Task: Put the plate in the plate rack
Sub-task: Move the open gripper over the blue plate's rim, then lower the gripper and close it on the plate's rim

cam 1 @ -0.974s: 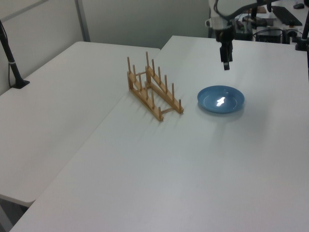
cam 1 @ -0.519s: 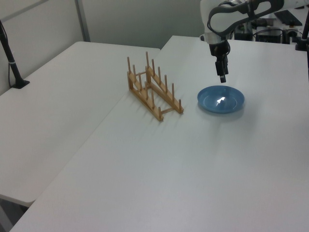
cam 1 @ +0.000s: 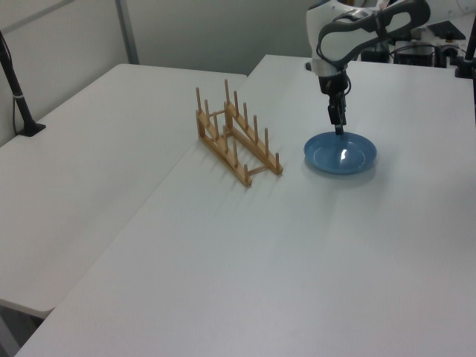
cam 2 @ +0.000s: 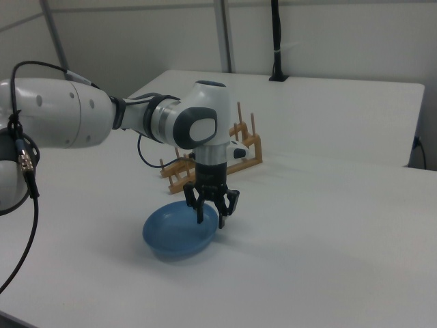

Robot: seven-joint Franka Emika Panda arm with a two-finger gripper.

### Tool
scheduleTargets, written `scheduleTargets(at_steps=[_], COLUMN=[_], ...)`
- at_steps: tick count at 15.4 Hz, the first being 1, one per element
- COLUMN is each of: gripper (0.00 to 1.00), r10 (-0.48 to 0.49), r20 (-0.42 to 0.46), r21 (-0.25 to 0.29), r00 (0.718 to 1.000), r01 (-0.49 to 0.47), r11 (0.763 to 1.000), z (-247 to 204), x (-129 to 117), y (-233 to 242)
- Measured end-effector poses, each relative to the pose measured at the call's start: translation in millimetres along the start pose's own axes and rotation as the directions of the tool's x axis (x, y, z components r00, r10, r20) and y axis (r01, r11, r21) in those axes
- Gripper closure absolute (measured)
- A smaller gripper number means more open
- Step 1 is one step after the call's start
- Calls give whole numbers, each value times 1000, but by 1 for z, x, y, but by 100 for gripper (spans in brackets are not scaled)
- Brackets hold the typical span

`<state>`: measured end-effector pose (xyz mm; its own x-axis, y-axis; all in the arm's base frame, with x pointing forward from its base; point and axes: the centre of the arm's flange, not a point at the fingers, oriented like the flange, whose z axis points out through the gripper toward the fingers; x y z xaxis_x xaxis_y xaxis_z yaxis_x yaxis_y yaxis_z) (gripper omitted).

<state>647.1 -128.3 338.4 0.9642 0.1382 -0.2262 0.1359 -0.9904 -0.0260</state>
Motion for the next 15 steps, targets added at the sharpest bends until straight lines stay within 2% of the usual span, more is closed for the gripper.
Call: scheduleTargets(at_steps=[10,15], gripper=[48,48], r10=[-4,-6], r20=[-4,-11], r21=[-4,-9], r00=[1000,1000], r01=[4,6], r11=[1000,1000], z=[7,16], x=[5,10], y=[1,2])
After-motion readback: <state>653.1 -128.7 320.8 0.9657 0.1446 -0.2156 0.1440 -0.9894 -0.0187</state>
